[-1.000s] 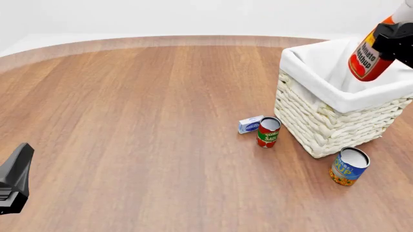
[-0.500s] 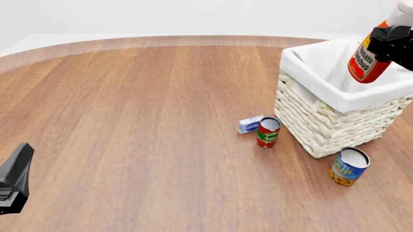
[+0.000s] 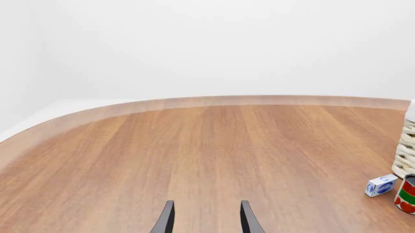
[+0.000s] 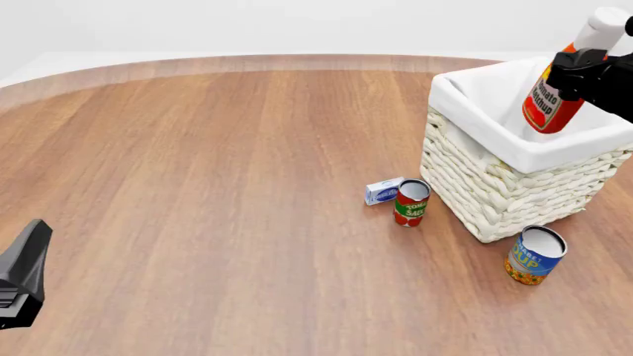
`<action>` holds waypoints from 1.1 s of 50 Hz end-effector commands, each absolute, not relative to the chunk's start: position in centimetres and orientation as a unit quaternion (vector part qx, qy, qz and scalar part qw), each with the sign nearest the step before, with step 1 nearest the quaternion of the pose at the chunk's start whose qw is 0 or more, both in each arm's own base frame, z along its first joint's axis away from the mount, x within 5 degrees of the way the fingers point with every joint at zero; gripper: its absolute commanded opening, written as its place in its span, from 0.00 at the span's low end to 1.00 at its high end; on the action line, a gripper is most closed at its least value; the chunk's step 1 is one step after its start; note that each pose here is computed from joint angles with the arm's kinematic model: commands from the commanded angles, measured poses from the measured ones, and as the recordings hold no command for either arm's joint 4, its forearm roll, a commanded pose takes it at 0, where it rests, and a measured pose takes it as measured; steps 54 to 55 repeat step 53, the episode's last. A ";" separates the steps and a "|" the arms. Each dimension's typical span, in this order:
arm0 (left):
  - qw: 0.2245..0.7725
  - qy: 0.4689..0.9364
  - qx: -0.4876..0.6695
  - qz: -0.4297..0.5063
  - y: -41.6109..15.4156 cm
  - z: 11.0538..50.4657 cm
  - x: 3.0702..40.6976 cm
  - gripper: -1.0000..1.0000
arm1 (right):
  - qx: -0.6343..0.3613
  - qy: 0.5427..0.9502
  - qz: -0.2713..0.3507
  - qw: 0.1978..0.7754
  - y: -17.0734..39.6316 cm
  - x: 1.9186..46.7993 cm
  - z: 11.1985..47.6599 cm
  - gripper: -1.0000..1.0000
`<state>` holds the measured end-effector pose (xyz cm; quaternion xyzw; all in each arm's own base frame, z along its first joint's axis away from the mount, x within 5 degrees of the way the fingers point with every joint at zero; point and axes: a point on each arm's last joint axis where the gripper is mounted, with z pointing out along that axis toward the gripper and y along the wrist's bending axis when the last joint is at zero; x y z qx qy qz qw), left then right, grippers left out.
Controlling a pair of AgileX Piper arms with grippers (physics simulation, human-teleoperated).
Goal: Pick up the ketchup, and put it in the basket.
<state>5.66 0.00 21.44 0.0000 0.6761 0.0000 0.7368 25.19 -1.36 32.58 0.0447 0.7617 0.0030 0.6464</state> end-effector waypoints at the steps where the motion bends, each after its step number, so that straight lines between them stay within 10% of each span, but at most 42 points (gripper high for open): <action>1: 0.737 0.676 0.000 0.000 0.0 21.4 5.7 1.00 | 0.050 0.765 0.010 0.641 -1.3 25.9 31.9 0.00; 13: 0.737 0.676 0.000 0.000 0.0 21.4 5.7 1.00 | 0.047 0.768 0.010 0.639 -1.2 26.1 31.6 0.00; 14: 0.737 0.676 0.000 0.000 0.0 21.4 5.7 1.00 | 0.048 0.768 0.010 0.639 -1.2 26.1 31.5 1.00; 55: 0.737 0.676 0.000 0.000 0.0 21.4 5.7 1.00 | 0.053 0.698 0.014 0.714 -1.1 19.4 36.8 1.00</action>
